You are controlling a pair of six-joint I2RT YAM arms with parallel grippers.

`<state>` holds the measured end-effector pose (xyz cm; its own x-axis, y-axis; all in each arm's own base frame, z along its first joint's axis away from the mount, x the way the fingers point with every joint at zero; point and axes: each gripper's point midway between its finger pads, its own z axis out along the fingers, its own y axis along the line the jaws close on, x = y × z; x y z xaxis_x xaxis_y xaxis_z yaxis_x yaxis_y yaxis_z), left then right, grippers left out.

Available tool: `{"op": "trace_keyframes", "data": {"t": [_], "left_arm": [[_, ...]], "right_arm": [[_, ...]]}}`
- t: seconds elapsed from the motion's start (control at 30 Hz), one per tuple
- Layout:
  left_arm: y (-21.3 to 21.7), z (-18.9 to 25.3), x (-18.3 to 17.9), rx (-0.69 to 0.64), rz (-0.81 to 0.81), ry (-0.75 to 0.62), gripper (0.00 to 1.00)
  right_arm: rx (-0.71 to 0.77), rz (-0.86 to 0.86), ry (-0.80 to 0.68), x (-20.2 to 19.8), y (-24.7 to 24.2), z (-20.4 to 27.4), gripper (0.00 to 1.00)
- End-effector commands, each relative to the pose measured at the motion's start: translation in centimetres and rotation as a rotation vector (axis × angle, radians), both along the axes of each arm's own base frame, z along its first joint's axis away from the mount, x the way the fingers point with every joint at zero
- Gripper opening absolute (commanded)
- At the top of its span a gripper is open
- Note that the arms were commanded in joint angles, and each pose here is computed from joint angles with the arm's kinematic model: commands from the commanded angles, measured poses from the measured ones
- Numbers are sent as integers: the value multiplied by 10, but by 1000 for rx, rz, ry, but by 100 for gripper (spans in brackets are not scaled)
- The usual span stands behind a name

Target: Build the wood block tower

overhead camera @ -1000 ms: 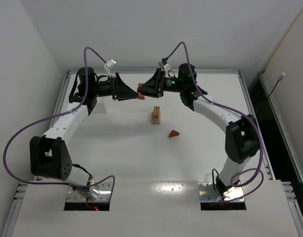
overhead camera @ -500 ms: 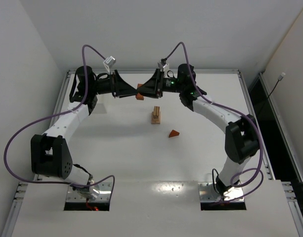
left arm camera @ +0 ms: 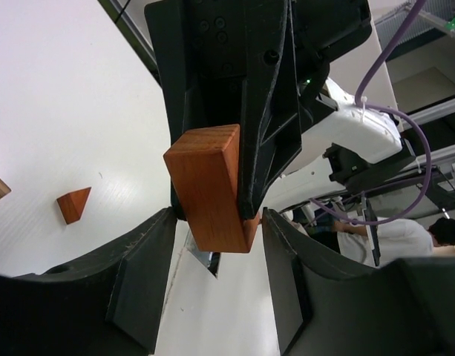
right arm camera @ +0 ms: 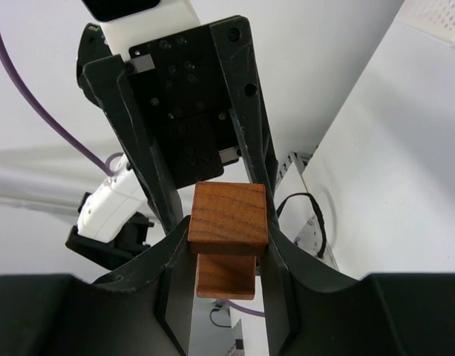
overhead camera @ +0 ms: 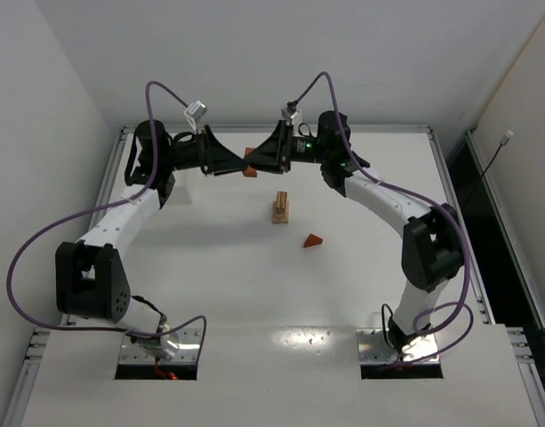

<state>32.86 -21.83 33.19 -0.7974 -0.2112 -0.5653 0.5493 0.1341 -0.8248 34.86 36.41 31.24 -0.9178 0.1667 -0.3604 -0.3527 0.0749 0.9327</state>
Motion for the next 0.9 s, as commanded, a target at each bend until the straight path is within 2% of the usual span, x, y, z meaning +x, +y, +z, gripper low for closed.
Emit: {"op": "trace_keyframes", "data": {"t": [0.0,0.13,0.2,0.4,0.53,0.67,0.73,0.87], "left_arm": [[-4,0,-10,-5,-50,-17,47],[-4,0,-10,-5,-50,-17,47],[-4,0,-10,-5,-50,-17,51],[-4,3,-12,-6,-50,-26,50],[-4,4,-12,-7,-50,-35,34],[-4,4,-12,-7,-50,-35,34],[-4,4,-12,-7,-50,-35,28],[-4,1,-12,-6,-50,-26,0]], "right_arm": [[63,0,-115,3,4,37,0],[64,-9,-115,7,5,37,0],[64,-9,-115,7,5,37,0],[61,-19,-124,11,2,36,0],[51,-19,-105,8,1,31,0],[41,-19,-85,5,-1,22,0],[41,-19,-85,5,-1,22,0],[41,-19,-85,5,-1,22,0]]}}
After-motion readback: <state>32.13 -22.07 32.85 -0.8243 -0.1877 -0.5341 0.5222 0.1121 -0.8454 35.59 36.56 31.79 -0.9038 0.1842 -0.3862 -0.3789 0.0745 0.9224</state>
